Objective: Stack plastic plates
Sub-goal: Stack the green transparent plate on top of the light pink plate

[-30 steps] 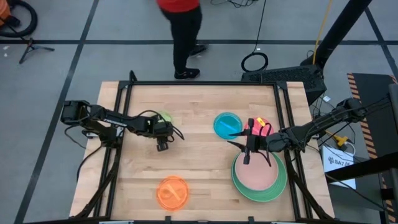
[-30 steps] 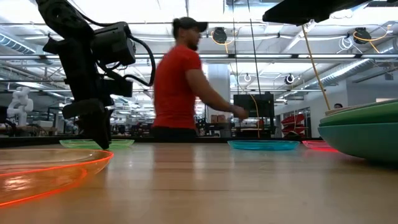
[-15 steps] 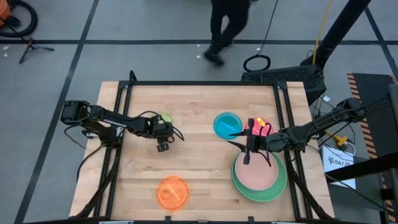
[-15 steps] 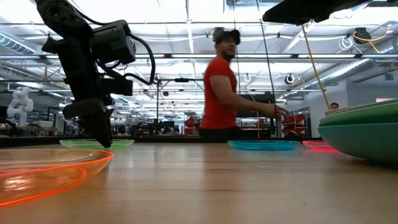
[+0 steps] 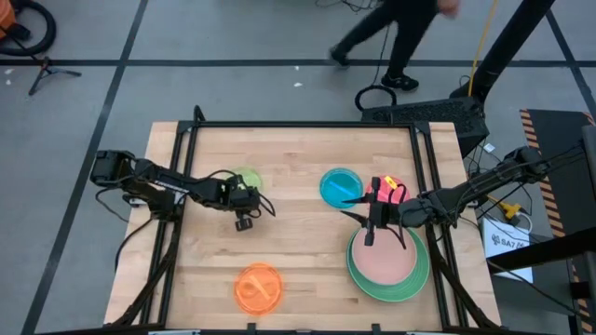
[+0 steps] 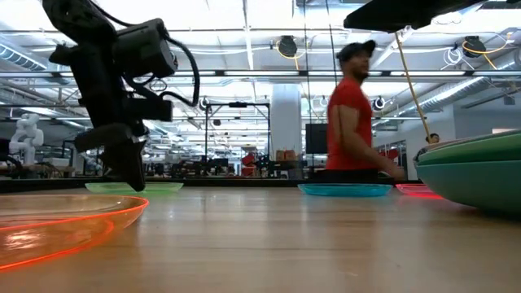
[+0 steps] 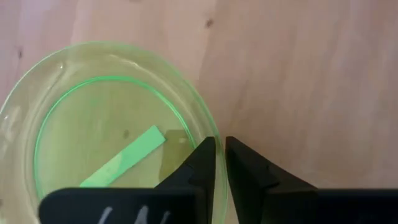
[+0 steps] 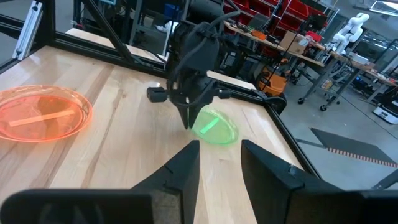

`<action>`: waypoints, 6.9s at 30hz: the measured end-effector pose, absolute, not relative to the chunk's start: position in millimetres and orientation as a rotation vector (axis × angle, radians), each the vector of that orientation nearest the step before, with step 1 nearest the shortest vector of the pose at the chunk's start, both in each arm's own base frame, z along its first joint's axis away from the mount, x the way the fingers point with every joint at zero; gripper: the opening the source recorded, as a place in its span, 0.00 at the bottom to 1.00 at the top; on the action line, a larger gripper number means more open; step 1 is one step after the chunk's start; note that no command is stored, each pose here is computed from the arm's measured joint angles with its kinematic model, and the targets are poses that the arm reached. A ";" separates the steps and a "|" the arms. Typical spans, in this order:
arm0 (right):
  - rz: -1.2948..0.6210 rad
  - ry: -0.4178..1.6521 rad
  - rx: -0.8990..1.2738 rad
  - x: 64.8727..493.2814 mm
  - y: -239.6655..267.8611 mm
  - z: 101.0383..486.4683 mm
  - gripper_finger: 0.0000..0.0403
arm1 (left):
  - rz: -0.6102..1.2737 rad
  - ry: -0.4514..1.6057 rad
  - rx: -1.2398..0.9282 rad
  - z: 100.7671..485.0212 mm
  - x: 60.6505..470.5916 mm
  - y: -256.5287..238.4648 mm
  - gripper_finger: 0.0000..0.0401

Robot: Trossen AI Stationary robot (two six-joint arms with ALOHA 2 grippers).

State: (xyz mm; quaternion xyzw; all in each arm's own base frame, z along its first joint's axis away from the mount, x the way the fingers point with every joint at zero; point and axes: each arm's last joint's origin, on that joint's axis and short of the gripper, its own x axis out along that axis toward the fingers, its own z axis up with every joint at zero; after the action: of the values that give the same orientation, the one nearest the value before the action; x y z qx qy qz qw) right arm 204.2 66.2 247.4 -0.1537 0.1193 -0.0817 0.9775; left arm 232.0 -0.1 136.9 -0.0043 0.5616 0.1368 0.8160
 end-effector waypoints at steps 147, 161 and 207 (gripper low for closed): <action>-0.574 0.716 0.485 453.0 -30.2 199.6 0.01 | 0.122 0.308 0.413 318.0 144.3 -25.3 0.09; -0.384 0.930 0.409 367.9 18.3 302.1 0.00 | 0.129 0.265 0.394 322.1 145.3 -25.8 0.09; -0.523 1.125 0.482 137.5 75.7 200.5 0.09 | 0.142 0.225 0.321 325.5 146.6 -26.1 0.09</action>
State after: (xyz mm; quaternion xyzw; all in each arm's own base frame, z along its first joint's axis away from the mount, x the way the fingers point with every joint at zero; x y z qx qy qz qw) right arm 137.5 75.7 200.5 0.2238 0.5220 -0.2428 0.7865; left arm 146.6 -26.1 325.5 0.1592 0.1117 0.0705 0.9784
